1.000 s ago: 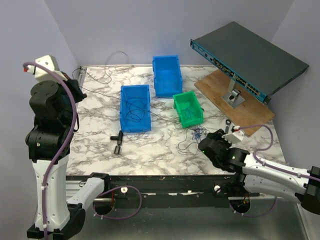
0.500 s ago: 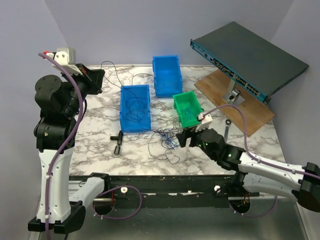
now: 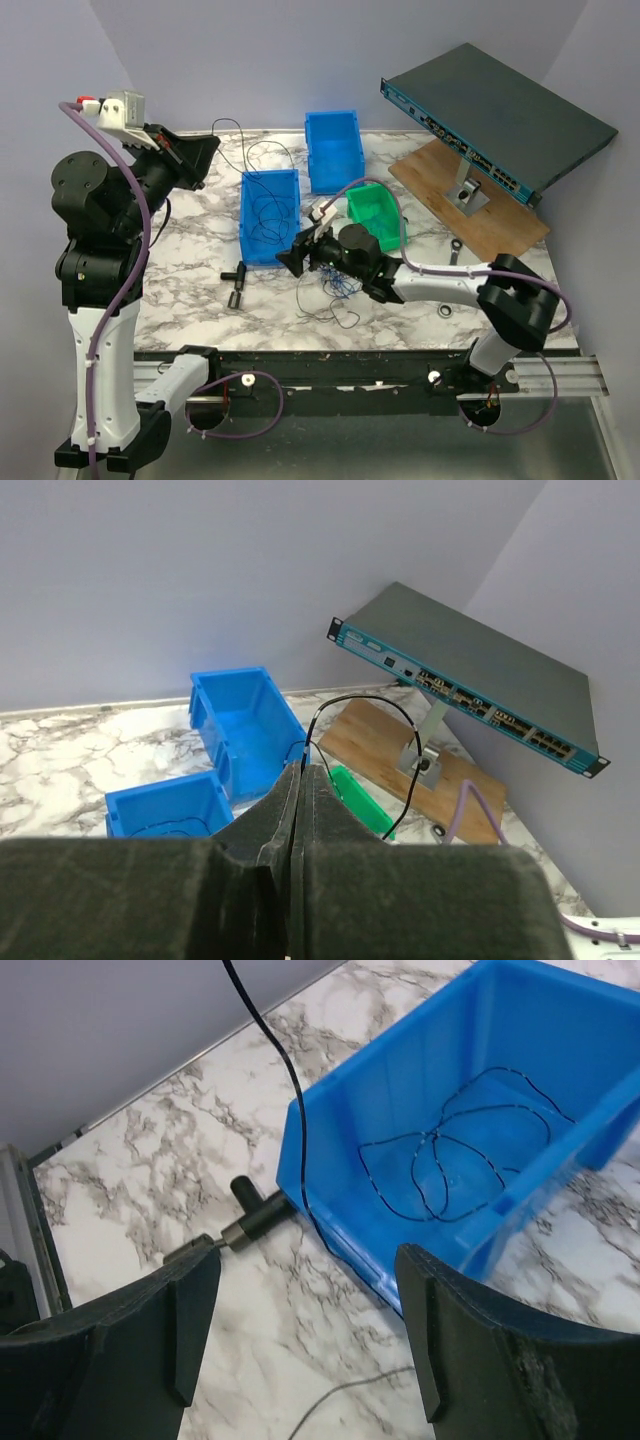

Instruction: Untangle the cables

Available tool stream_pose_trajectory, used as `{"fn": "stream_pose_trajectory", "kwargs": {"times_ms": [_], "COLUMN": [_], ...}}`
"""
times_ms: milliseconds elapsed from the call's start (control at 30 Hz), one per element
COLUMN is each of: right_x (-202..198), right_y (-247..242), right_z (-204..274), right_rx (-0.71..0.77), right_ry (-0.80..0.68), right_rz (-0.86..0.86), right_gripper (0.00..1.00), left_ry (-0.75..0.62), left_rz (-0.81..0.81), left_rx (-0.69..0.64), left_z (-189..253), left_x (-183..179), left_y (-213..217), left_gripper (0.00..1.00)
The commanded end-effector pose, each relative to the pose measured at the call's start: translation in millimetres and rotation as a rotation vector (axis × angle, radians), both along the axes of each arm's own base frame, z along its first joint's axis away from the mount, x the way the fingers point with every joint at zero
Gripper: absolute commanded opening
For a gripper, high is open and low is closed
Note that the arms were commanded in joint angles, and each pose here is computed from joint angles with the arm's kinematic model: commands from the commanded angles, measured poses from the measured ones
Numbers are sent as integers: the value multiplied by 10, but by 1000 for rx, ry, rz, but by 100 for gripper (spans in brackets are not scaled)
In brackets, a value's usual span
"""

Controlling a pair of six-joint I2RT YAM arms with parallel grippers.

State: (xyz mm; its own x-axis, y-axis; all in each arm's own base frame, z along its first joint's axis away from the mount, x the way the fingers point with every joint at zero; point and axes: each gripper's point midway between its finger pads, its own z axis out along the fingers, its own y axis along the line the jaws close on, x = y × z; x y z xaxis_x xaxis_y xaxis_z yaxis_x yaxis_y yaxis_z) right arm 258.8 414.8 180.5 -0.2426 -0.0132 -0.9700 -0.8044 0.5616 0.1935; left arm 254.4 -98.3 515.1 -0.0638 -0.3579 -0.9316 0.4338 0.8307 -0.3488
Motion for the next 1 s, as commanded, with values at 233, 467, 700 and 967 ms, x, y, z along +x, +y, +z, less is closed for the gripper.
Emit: {"fn": "stream_pose_trajectory", "kwargs": {"times_ms": [233,467,700,967], "right_x": [147,-240,-495,-433], "right_y": [429,30,-158,-6], "right_z": [53,82,50,209], "right_rx": [104,128,83,7], "right_ry": [-16,85,204,260], "right_rz": [50,79,112,117], "right_gripper": [11,1,1,1], "left_ry": [89,332,638,857], "left_rz": [-9,43,58,213], "left_rx": [-24,12,55,181], "left_z": [-4,-925,-2180,-3080], "left_x": [191,829,1279,1478], "left_y": [-28,13,-38,75], "left_gripper": [0,0,0,0]}}
